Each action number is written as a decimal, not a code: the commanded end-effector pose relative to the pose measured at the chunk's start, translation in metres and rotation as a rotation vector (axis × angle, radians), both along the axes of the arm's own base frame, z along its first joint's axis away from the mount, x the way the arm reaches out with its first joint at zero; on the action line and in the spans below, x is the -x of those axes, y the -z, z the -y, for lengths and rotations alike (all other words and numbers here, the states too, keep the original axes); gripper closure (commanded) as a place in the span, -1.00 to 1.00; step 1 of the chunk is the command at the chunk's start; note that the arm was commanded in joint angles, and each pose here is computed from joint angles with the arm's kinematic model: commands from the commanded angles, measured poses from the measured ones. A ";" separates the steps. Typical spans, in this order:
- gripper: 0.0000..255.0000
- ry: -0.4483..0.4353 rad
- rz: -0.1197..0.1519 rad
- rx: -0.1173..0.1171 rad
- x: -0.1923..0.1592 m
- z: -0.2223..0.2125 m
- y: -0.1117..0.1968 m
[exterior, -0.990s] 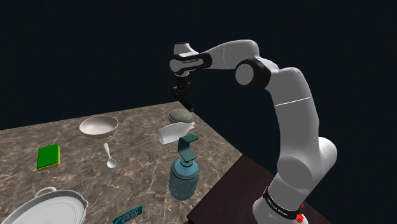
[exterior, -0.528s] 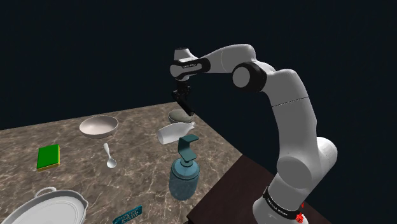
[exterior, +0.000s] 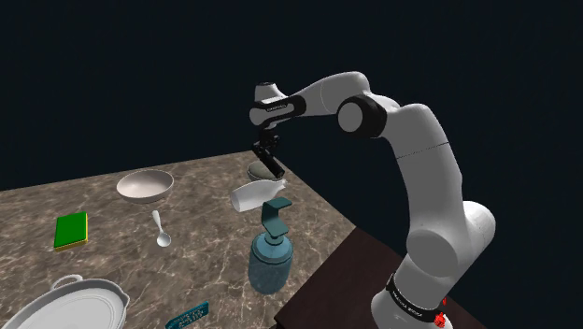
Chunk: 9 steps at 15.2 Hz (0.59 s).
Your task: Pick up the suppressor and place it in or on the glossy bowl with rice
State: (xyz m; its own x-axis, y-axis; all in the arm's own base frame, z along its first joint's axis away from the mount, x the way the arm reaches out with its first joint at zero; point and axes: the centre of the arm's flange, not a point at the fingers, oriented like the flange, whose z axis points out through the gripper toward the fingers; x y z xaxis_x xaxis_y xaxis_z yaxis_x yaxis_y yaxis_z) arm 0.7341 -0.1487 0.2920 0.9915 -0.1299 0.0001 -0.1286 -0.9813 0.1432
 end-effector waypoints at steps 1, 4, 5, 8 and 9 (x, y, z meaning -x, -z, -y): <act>1.00 0.000 0.001 0.000 0.000 0.000 0.006; 1.00 0.000 0.001 0.000 0.000 0.000 0.006; 1.00 0.000 0.001 0.000 0.000 0.000 0.006; 1.00 0.000 0.001 0.000 0.000 0.000 0.006; -1.00 0.000 0.001 0.000 0.000 0.000 0.006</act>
State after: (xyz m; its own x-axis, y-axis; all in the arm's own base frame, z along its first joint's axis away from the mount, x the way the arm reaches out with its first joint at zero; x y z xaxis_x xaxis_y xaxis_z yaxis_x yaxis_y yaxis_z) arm 0.7341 -0.1487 0.2854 0.9916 -0.1296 0.0006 -0.1284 -0.9814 0.1430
